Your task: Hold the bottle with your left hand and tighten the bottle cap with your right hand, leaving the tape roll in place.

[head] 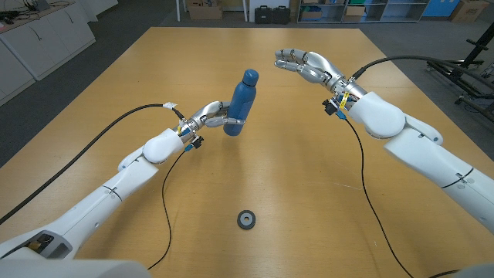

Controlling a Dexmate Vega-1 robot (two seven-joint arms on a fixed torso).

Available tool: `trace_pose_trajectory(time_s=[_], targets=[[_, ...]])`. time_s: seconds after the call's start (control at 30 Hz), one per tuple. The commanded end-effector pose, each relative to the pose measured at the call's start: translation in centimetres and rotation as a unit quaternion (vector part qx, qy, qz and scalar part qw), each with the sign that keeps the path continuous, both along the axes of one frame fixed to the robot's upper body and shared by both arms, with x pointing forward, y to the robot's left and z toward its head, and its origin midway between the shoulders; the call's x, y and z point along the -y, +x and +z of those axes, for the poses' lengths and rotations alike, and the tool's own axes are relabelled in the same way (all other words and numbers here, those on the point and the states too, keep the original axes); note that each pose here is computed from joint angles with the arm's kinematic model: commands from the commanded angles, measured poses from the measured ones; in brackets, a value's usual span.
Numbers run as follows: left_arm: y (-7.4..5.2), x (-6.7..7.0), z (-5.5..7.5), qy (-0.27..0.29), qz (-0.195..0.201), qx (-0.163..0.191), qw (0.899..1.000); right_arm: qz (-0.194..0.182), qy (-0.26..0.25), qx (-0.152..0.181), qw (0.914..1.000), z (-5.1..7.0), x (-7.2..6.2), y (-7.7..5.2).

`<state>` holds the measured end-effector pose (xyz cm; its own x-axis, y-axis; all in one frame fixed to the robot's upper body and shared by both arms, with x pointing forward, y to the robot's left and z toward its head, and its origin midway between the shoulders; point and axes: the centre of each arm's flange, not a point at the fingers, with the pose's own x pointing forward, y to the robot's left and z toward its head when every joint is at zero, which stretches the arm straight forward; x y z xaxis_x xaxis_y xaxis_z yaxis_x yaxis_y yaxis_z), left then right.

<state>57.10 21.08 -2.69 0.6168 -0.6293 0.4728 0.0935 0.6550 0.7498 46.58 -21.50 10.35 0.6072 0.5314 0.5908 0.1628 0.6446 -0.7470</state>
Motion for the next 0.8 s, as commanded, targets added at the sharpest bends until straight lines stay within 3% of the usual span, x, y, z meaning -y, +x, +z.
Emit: trace_pose_trajectory(time_s=[0.03, 0.43, 0.8], targets=[[-0.5, -0.3, -0.1, 0.009, 0.01, 0.004, 1.0, -0.034, -0.036, -0.001, 0.9988, 1.1, -0.5, -0.7], [-0.7, -0.6, 0.2, 0.015, 0.026, 0.014, 0.999, -0.066, -0.082, -0.01, 0.9944, 2.7, -1.5, -1.4], [-0.8, -0.5, 0.8, 0.031, 0.047, 0.03, 0.998, -0.084, -0.115, -0.025, 0.9895, 3.5, -2.2, -2.3]])
